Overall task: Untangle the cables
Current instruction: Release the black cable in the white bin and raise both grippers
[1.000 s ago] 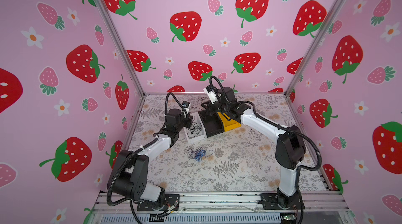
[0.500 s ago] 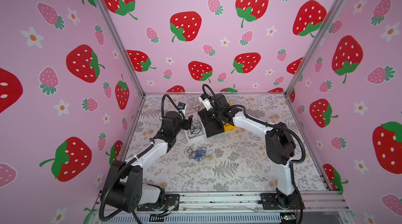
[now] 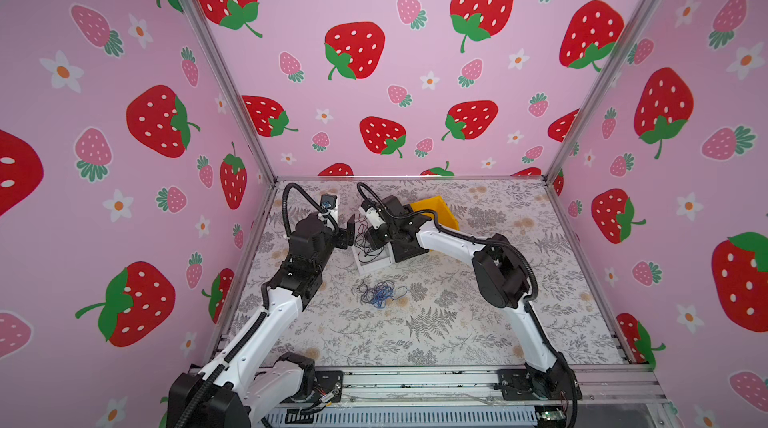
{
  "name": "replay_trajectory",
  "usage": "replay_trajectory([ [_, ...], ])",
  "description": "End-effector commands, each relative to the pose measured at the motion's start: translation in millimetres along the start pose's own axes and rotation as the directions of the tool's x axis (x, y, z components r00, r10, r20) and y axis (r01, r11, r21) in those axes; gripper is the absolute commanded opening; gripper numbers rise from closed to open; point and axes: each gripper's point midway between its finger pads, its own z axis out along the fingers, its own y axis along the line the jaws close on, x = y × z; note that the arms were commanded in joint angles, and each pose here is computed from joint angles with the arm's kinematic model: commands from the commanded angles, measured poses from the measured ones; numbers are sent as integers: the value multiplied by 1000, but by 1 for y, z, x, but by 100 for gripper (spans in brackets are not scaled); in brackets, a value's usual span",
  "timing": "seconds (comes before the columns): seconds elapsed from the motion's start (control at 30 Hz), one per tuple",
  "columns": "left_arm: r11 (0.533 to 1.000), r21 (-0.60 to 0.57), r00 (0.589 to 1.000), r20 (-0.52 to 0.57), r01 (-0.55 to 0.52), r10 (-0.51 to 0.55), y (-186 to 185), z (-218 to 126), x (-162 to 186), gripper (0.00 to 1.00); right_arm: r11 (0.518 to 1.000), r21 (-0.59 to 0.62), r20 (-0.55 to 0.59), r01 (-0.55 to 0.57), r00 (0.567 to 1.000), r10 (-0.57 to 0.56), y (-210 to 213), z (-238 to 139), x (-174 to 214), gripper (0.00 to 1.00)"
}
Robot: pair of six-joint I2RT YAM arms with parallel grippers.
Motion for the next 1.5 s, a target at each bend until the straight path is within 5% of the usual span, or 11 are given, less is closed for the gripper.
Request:
replay_trajectory([
  [0.0,1000,-13,1000,-14,-4,3,4,-6,-4,80,997,69,-44,-20,999,23,-8,5,12,0],
  [0.3,1000,9,999,-29,15,-15,1,-12,-1,79,992,122,-85,-12,996,23,-8,20,26,2],
  [0.47,1000,10,999,-39,4,-4,1,-15,-2,79,978,189,-50,89,995,-81,6,-3,6,33],
  [0.63,1000,12,999,-51,6,-5,1,-20,-1,79,970,219,39,104,993,-115,13,-37,-20,50],
  [1.0,993,4,965,-237,119,-114,-1,-47,37,74,957,262,108,128,981,-161,21,-92,-50,55],
  [1.2,955,23,852,-457,297,-254,-23,-63,93,70,950,270,164,157,965,-206,28,-136,-56,56],
  [1.47,890,-101,604,-699,444,-381,-51,-55,164,63,945,285,239,159,943,-231,30,-202,-36,59],
])
